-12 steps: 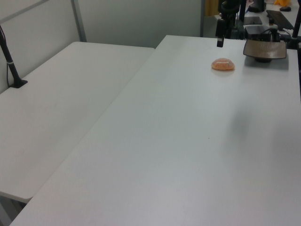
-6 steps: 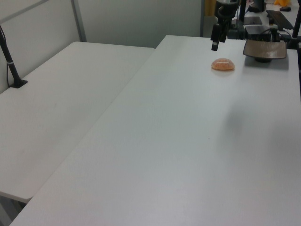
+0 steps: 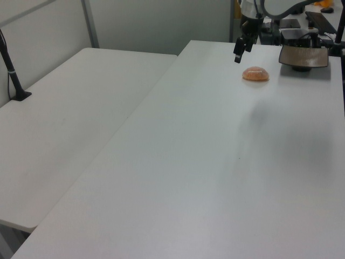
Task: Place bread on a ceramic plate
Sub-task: 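Move the open gripper over the orange bread roll and lower it, then close the gripper around the bread roll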
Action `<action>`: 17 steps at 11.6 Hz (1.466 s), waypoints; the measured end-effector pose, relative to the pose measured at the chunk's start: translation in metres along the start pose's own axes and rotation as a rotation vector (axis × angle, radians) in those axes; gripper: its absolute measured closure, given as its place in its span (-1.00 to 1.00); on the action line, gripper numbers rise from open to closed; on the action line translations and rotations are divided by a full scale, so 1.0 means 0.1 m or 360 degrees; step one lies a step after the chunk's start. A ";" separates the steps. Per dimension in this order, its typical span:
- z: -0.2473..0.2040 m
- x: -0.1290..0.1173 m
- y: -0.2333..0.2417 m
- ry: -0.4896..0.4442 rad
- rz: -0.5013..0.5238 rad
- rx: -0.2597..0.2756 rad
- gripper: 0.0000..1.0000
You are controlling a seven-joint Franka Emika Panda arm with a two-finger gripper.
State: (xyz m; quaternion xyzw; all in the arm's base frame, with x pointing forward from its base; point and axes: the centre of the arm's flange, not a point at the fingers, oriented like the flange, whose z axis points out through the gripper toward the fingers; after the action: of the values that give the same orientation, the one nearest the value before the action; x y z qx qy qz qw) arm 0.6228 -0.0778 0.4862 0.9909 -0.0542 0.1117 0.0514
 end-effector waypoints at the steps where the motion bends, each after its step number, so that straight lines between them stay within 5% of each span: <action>1: 0.14 0.04 0.23 0.0034 0.0026 -0.0029 -1.00; 8: 1.02 -0.06 1.52 0.0014 0.0020 -0.0207 -1.00; 15: 1.58 -0.19 1.88 -0.0044 -0.0046 -0.0257 -1.00; 17: 1.65 -0.13 1.87 0.0048 -0.0064 -0.0286 -1.00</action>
State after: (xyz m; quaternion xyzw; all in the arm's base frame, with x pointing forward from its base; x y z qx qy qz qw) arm 0.6237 -0.2800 0.3405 0.9814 -0.0432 0.1202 0.1430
